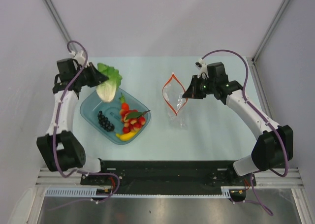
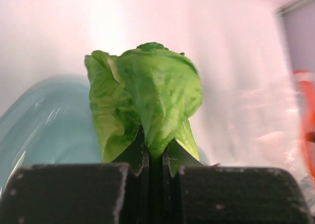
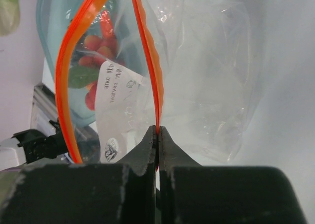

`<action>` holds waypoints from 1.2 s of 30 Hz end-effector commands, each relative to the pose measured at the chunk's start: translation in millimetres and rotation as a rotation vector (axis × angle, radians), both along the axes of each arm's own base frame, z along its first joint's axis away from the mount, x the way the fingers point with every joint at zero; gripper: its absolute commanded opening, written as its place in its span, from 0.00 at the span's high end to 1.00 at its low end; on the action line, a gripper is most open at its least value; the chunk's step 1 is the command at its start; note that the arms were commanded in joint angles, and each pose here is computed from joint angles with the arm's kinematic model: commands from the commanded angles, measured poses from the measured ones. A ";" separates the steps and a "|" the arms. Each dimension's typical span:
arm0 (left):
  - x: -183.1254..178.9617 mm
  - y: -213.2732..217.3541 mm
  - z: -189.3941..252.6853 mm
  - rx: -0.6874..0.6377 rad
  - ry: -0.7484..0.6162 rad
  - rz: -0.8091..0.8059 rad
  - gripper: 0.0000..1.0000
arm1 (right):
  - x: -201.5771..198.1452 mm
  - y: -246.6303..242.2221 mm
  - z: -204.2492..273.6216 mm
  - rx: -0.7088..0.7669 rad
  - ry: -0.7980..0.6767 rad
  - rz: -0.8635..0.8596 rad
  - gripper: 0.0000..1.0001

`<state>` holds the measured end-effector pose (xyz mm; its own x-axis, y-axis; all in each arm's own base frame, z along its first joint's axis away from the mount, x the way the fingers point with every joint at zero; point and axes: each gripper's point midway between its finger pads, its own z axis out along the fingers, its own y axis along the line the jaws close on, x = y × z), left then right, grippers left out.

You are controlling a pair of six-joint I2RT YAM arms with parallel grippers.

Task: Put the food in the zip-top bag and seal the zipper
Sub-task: Pick up the fake vegetable from the bin, then place the fake vegetable in the zipper food storage bag.

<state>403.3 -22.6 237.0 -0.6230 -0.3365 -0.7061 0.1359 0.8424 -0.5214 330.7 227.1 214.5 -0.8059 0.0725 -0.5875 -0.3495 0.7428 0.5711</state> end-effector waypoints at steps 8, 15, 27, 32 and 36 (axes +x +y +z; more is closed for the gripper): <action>-112.9 -208.5 211.8 -0.145 -1.021 -0.791 1.00 | -37.8 32.9 51.7 0.268 -0.029 0.329 1.00; -150.2 -286.6 219.4 -0.245 -1.148 -0.875 1.00 | -37.7 22.1 65.6 0.368 0.039 0.300 1.00; -89.2 -318.9 149.7 -0.156 -1.000 -0.311 1.00 | -35.0 19.8 71.6 0.483 0.117 0.257 1.00; -74.9 -301.8 103.7 -0.054 -0.920 -0.206 1.00 | -34.7 10.0 57.7 0.483 0.163 0.201 1.00; -76.1 -285.7 69.9 0.132 -0.895 -0.230 1.00 | -33.9 2.3 51.0 0.462 0.157 0.151 1.00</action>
